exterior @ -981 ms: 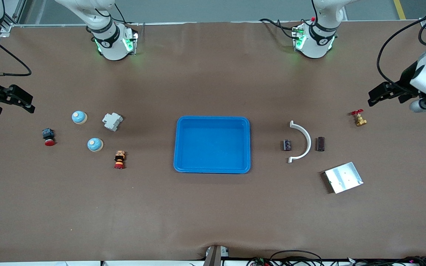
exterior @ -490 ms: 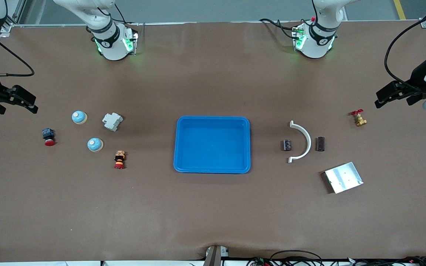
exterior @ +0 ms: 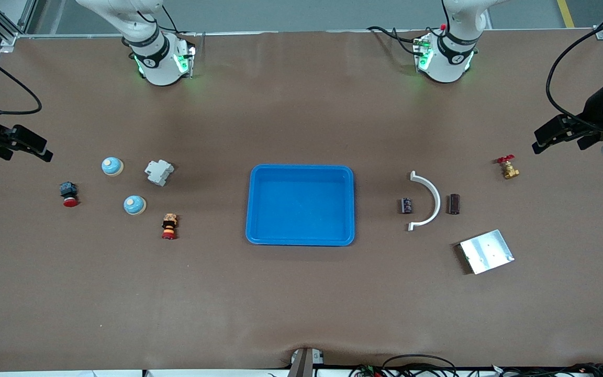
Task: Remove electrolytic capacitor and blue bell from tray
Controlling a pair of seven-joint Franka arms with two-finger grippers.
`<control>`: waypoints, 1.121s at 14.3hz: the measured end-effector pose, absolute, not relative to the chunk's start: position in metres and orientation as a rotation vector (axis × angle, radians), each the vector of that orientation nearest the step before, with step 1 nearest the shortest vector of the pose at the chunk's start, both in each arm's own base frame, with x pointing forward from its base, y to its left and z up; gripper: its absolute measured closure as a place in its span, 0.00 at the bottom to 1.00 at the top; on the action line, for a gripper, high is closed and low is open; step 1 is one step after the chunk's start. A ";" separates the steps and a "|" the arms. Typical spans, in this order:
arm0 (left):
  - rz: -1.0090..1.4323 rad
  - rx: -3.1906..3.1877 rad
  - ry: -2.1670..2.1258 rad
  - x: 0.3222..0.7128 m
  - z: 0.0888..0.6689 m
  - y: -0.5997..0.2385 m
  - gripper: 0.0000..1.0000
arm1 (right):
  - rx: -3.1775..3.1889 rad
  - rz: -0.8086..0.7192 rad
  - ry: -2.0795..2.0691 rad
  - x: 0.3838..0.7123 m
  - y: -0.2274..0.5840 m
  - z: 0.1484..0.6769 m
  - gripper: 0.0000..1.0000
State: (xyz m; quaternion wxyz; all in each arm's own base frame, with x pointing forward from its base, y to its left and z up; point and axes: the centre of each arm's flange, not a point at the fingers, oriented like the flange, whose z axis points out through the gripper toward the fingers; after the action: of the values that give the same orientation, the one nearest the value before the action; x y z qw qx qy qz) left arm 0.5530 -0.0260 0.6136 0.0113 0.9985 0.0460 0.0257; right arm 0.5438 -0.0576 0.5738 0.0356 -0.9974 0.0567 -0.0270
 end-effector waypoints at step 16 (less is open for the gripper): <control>0.082 3.101 0.166 0.552 0.618 -0.015 0.00 | -3.121 0.007 0.158 0.536 -0.045 0.569 0.00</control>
State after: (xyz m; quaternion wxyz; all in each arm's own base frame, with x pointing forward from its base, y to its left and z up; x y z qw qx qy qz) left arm 0.5522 -0.0148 0.6176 0.0175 0.9981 0.0535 0.0263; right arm 0.5361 -0.0446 0.5690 0.0084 -0.9987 0.0505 0.0021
